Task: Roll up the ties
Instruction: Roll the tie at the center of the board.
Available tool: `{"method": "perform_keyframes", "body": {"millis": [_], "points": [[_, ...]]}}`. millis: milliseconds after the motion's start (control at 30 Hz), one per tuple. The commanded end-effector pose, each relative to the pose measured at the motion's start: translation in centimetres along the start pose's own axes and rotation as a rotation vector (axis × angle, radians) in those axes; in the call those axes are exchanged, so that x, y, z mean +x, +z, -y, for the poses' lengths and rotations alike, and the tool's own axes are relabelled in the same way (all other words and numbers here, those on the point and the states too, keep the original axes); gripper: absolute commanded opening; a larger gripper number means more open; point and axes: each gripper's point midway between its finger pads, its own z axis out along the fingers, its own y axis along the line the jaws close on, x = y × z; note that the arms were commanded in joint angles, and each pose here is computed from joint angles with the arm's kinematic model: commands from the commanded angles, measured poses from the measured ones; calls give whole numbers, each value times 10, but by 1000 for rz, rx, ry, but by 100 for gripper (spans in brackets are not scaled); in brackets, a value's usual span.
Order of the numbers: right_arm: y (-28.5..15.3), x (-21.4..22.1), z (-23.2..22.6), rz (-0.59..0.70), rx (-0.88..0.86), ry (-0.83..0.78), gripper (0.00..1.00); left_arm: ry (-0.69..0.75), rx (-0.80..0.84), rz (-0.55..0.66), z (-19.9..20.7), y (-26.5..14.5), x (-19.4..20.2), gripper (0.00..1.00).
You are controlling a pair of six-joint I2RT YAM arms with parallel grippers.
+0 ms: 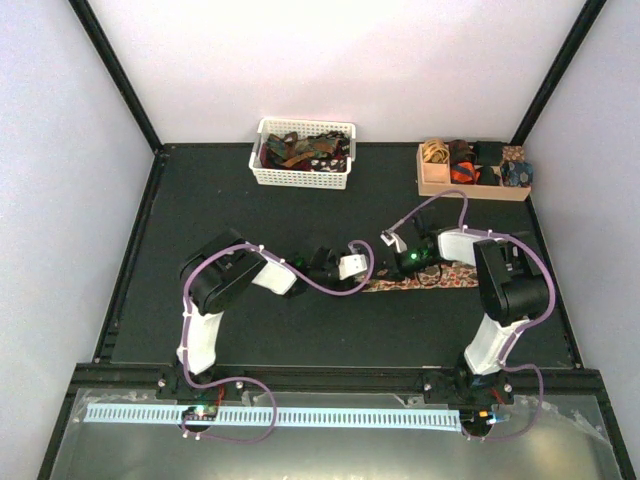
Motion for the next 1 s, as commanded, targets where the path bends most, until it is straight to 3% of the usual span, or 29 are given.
{"method": "perform_keyframes", "body": {"millis": [0, 133, 467, 800, 967], "points": [[-7, 9, 26, -25, 83, 45, 1, -81, -1, -157, 11, -5, 53, 67], [-12, 11, 38, -29, 104, 84, 1, -66, -3, -60, 9, -12, 30, 77], [-23, 24, 69, -72, 288, 99, 1, -59, 21, 111, 8, -8, -1, 83], [-11, 24, 82, -130, 351, 122, 1, -40, 25, 241, 8, 10, -8, 82], [-6, 20, 81, -138, 325, 134, 1, -33, 41, 248, 10, 21, -9, 78]]}}
